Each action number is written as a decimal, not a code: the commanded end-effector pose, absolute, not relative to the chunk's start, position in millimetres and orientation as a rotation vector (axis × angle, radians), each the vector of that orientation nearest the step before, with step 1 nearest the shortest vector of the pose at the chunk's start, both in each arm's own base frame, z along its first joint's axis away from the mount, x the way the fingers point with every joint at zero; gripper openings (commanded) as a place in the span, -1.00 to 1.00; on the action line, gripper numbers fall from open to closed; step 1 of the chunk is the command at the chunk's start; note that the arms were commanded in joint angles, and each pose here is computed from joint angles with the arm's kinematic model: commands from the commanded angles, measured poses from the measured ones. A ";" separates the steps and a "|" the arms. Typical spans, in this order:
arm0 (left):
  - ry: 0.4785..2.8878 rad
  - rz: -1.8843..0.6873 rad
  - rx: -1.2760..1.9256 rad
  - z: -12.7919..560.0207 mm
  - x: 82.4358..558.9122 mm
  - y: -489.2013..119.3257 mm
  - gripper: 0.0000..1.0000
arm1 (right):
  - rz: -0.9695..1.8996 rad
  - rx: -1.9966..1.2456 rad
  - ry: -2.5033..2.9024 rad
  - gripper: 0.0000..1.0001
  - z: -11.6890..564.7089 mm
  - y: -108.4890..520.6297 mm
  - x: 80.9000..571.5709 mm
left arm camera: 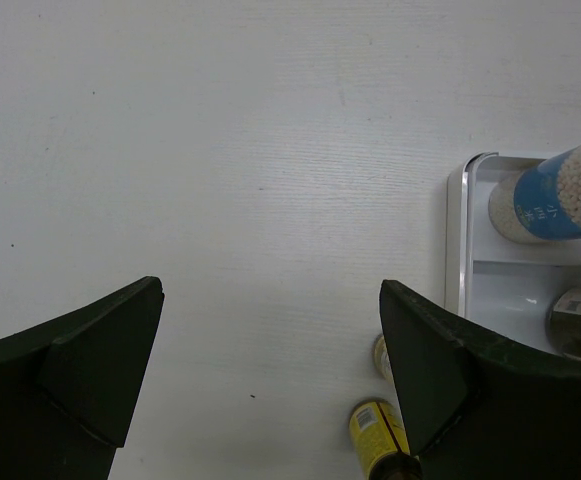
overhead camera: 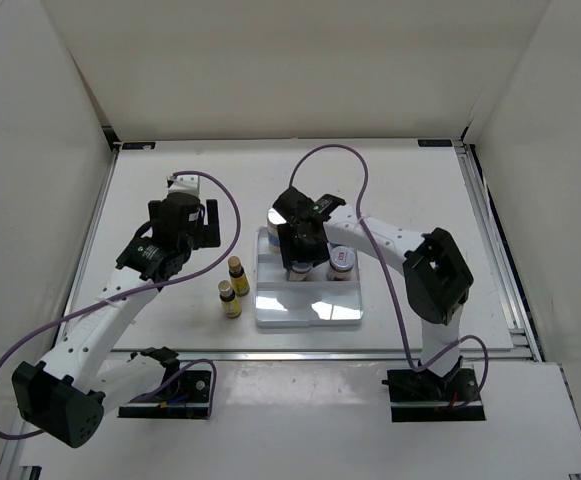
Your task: Organize the condiment bottles
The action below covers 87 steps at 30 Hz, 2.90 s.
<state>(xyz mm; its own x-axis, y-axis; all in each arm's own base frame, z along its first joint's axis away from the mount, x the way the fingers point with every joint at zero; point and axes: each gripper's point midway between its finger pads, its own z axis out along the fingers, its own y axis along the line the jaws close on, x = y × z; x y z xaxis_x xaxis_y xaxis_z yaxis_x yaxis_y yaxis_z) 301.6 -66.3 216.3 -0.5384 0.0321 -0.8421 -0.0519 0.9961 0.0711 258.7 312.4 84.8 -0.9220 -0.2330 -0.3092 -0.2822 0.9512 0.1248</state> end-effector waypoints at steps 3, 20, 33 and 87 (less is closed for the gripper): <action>2.109 0.081 -0.013 228.0 304.4 -68.9 1.00 | 0.277 -0.345 2.760 -0.41 105.8 327.4 274.5; 2.182 -0.256 0.257 215.1 295.0 -129.6 1.00 | 0.306 -0.256 2.354 1.00 273.5 248.6 260.5; 2.232 -0.392 0.440 194.9 277.9 -164.0 0.75 | 0.163 -0.109 2.362 1.00 252.1 160.1 230.2; 2.392 -0.293 0.396 182.3 276.6 -167.7 -0.60 | 0.122 -0.121 2.370 1.00 252.4 150.6 233.7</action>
<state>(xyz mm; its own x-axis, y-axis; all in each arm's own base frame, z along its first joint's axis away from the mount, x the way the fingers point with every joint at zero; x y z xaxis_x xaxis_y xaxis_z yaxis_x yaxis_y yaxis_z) 262.2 -161.0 149.2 -0.7715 0.2297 -0.5934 0.3544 0.9296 -0.1009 233.2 157.6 245.7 -0.7360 -0.0530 -0.6749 -0.1300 0.9894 0.0640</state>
